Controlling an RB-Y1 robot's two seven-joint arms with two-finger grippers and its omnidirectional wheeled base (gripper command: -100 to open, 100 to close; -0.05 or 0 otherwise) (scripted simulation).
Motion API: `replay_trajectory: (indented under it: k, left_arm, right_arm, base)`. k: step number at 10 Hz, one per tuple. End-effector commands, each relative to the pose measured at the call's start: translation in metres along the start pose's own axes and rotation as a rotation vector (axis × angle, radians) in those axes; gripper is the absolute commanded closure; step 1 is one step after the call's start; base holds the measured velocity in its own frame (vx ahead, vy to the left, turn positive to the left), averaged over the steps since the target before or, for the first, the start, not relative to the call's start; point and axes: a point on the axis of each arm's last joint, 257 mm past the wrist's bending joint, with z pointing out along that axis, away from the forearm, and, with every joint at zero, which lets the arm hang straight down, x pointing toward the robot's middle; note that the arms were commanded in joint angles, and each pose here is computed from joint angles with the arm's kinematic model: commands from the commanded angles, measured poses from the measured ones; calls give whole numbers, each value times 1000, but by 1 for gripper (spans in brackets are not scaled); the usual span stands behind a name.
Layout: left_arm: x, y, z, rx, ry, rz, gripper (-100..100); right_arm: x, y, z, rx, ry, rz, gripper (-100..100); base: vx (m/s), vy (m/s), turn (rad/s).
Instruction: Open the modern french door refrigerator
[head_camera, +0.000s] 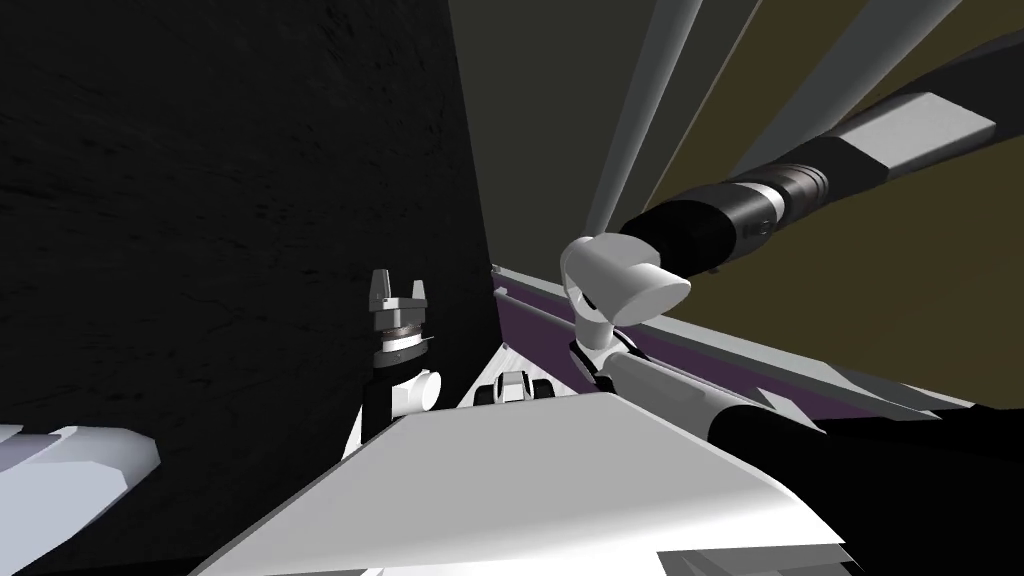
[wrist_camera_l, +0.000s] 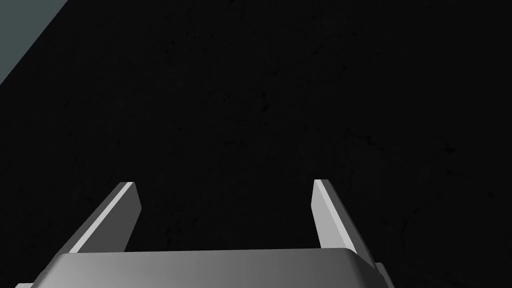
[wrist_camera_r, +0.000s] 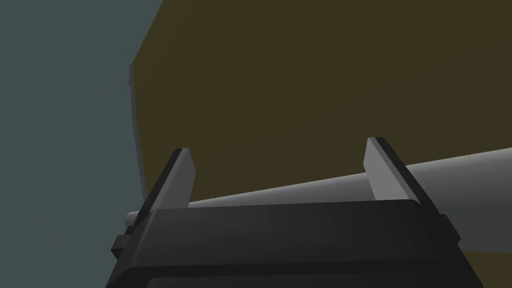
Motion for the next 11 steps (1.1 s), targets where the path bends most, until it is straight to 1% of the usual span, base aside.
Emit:
replay_trajectory:
  k: [1,3,4,6,7,8,9,10,11]
  left_arm:
    - [0,0,0,0,0,0,0]
    - [0,0,0,0,0,0,0]
    - [0,0,0,0,0,0,0]
    - [0,0,0,0,0,0,0]
    - [0,0,0,0,0,0,0]
    - [0,0,0,0,0,0,0]
    - [0,0,0,0,0,0,0]
    - [0,0,0,0,0,0,0]
    - [0,0,0,0,0,0,0]
  right_arm:
    - [-6,16,-5,-114,-22,101,-100]
    - [-7,32,-12,-226,-21,183,-100]
    - [-6,32,-12,-229,-19,183,-100]
    - [-2,51,-23,-355,-2,254,-100]
    - [-2,52,-24,-360,3,253,-100]
    - [2,62,-31,-430,20,283,-100]
    - [6,70,-38,-484,33,308,-100]
    - [7,72,-39,-492,38,307,-100]
    - [9,78,-44,-531,50,320,-100]
  base:
    - [-23,-16,76]
    - [-29,-16,65]
    - [-17,-7,25]
    - [-11,0,25]
    - [-13,0,22]
    - [-7,2,32]
    - [1,1,52]
    - [16,3,14]
    - [16,0,5]
